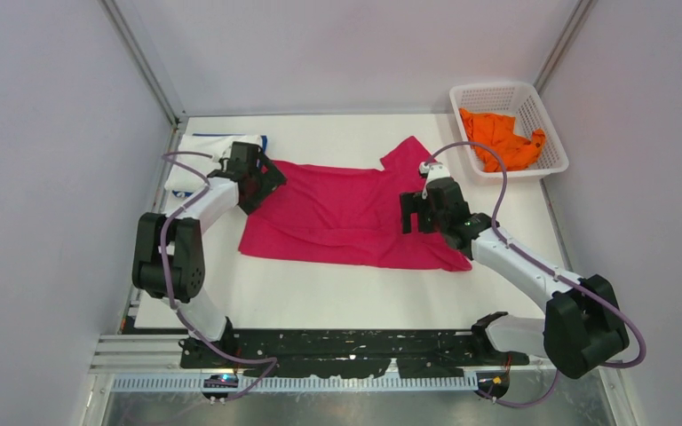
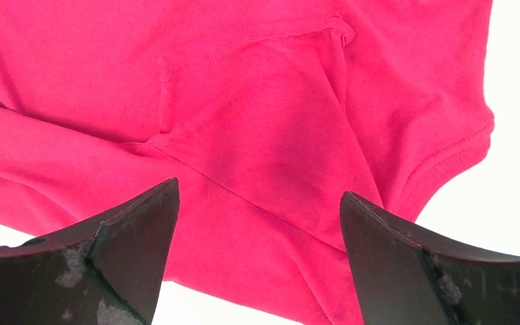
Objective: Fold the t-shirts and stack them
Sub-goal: Fold the flattened tshirt in 1/3 of the way
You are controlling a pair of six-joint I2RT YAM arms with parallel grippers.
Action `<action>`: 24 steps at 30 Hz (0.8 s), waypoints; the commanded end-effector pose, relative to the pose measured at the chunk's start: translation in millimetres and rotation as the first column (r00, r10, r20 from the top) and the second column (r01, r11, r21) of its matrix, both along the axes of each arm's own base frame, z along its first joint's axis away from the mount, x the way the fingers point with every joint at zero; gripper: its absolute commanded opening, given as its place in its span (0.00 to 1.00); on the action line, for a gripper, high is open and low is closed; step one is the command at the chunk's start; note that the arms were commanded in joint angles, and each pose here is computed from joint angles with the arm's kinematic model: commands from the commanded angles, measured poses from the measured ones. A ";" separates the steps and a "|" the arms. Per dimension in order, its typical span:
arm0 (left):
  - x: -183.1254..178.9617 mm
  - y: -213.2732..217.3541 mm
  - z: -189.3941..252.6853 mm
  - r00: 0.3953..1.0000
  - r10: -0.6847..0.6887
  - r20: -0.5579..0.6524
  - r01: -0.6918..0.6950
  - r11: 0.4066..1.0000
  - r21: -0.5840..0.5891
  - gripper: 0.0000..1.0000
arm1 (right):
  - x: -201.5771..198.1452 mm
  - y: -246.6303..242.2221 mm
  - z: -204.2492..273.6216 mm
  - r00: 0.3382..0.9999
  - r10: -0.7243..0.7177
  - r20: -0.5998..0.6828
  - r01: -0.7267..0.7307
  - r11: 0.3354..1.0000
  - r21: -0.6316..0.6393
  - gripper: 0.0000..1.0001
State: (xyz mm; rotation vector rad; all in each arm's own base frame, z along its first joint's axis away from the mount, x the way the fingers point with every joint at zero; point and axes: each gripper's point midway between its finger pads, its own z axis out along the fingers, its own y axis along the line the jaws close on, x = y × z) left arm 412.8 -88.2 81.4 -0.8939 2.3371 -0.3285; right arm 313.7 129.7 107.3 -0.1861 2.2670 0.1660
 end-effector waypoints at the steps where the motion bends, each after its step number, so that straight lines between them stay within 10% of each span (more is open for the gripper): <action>1: 0.6 -3.7 3.7 1.000 -0.013 -0.015 0.013 1.000 -0.007 1.00 | -0.4 5.7 13.0 1.000 0.015 0.020 -0.016 0.999 0.046 0.95; 8: -6.8 -13.6 60.6 0.971 -0.083 0.226 0.091 0.996 -0.024 1.00 | -38.6 91.9 27.3 0.909 0.411 0.070 -0.414 0.869 0.270 0.95; 24: -90.0 -2.1 19.7 0.963 -0.089 0.254 0.102 0.994 -0.036 1.00 | -6.2 203.2 -14.9 0.695 0.719 0.016 -0.658 0.645 -0.389 0.95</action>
